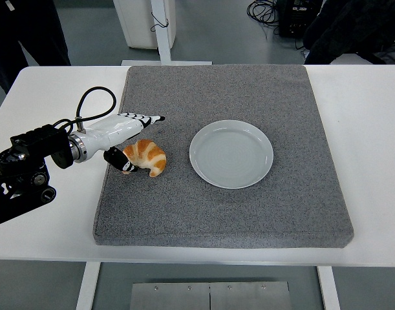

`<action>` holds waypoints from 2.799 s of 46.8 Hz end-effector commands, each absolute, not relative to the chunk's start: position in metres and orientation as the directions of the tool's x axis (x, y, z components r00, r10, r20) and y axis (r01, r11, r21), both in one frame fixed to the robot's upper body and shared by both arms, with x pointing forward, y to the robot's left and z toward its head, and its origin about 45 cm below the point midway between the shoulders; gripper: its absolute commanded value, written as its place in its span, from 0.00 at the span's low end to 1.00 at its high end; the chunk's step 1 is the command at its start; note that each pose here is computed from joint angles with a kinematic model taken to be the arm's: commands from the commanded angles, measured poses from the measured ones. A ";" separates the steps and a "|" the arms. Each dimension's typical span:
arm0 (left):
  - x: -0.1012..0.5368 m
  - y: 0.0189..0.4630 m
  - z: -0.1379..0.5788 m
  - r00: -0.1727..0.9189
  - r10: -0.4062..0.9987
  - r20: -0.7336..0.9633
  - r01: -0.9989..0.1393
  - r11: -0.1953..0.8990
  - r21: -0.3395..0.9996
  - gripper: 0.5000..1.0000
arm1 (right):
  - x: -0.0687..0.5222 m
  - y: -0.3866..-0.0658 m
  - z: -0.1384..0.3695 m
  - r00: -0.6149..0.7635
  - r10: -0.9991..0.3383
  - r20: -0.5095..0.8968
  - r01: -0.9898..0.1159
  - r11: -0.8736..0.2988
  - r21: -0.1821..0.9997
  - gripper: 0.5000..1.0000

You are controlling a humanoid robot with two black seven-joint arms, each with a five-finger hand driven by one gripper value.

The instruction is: Place the bread on the plate

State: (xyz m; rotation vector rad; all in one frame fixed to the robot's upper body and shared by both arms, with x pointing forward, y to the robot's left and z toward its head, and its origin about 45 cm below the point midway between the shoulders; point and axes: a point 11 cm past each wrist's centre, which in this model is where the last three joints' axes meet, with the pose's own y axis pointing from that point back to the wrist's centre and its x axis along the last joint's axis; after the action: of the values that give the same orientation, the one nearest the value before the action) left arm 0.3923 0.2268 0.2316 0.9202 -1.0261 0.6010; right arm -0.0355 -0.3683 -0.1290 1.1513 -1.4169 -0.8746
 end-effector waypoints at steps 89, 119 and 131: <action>0.436 0.239 0.355 0.264 0.089 0.960 -0.836 0.518 0.182 0.00 | -0.035 -0.368 -0.129 0.027 -0.961 0.276 -0.185 0.266 0.946 1.00; 0.453 0.215 0.412 0.221 0.099 0.970 -0.827 0.546 0.133 0.00 | -0.035 -0.368 -0.129 0.027 -0.961 0.276 -0.185 0.266 0.946 1.00; 0.460 0.186 0.413 0.223 0.092 0.971 -0.805 0.579 0.130 0.00 | -0.035 -0.368 -0.129 0.028 -0.961 0.276 -0.185 0.266 0.946 1.00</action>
State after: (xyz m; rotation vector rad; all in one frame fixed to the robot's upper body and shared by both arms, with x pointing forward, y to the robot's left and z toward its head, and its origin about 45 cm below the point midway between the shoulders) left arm 0.4580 0.1913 0.4128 0.7410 -1.1910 0.7077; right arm -0.0353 -0.3683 -0.1289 1.1517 -1.4178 -0.8741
